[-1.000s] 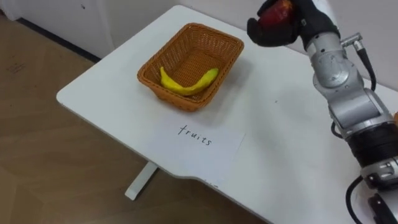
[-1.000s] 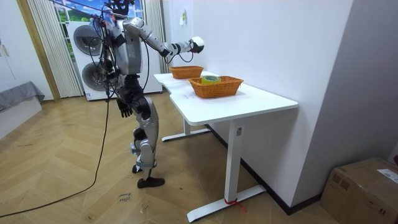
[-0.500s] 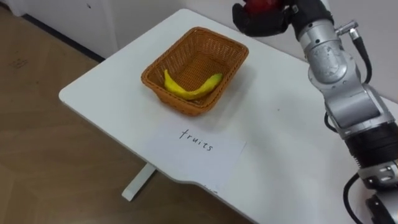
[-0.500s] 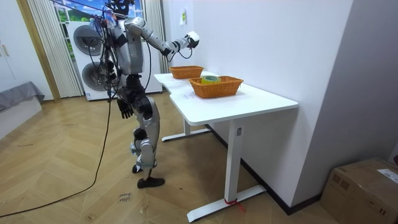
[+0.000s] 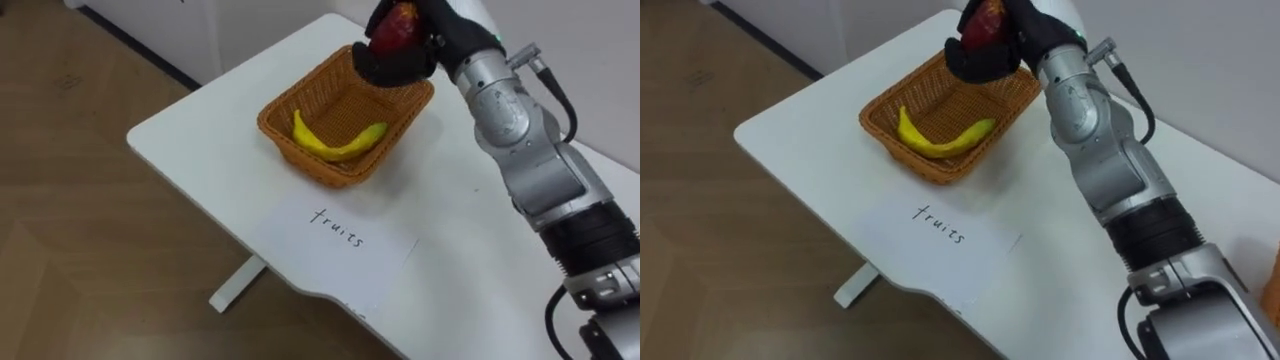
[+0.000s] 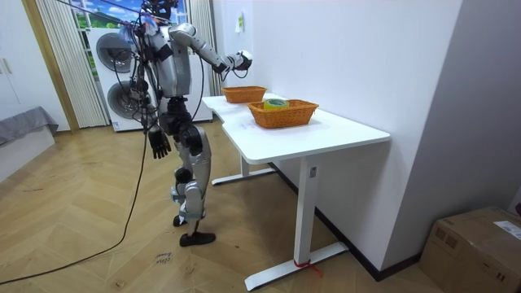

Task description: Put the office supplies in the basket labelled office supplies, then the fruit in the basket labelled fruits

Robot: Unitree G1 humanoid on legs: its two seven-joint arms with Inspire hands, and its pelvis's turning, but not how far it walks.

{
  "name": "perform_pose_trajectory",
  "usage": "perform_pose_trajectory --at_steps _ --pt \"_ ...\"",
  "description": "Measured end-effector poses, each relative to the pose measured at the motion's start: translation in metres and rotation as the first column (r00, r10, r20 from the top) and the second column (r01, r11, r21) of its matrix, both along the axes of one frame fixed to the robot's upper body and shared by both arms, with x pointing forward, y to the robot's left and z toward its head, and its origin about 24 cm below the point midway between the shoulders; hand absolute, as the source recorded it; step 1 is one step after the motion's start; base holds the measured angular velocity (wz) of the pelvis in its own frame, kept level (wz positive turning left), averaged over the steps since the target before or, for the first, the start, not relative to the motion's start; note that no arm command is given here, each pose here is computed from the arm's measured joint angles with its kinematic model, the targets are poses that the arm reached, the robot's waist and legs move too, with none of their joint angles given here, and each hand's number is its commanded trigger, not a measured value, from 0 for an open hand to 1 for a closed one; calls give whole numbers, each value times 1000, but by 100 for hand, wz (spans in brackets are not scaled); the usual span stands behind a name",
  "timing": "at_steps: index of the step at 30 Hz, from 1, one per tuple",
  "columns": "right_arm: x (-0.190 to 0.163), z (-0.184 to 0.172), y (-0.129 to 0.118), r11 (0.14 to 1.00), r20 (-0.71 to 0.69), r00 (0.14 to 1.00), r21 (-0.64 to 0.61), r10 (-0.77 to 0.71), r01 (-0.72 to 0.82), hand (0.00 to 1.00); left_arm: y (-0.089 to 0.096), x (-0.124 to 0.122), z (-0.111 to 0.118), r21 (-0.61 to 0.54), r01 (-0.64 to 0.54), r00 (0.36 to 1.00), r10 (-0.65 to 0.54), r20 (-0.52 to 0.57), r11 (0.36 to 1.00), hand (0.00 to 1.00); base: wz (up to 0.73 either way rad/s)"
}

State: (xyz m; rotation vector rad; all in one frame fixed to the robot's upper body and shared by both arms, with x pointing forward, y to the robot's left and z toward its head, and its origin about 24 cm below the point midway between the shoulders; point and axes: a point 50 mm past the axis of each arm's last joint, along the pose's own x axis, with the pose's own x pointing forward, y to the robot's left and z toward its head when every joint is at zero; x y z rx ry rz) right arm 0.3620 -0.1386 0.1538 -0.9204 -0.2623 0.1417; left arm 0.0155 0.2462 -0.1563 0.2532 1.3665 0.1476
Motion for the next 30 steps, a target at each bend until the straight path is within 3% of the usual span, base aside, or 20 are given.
perform_pose_trajectory --at_steps 7,8,9,10,14,15,16,17,18,30 --pt "0 -12 6 998 -44 999 -54 21 -23 100 -2 0 0 -24 5 1000 -5 1 1000 0 1" --pt "0 -14 7 998 -54 998 -61 26 -29 91 -2 0 0 -26 4 1000 -4 1 1000 0 0" --pt "0 -15 8 997 -59 998 -65 30 -33 89 -2 0 0 -26 4 1000 -4 1 1000 0 0" --pt "-1 -18 9 997 -69 997 -72 35 -40 73 -2 0 0 -26 4 1000 -4 2 1000 0 0" --pt "-3 -27 8 996 -106 994 -71 38 -45 62 1 -1 0 -28 -16 1000 16 5 999 0 0" --pt "-4 -28 8 997 -110 993 -69 39 -46 55 1 -1 0 -28 -19 1000 19 6 999 0 0" --pt "-4 -30 7 997 -118 992 -69 39 -47 26 2 -1 1 -27 -19 1000 19 5 999 0 0" --pt "-5 -32 7 996 -126 991 -69 39 -48 5 2 -1 1 -27 -18 1000 18 5 999 0 0" --pt "-6 -33 7 997 -129 991 -69 39 -48 0 3 -1 1 -27 -18 1000 18 6 999 0 0" --pt "-10 -41 5 998 -162 986 -58 28 -38 0 12 -1 4 -42 -31 1000 31 1 999 0 0"
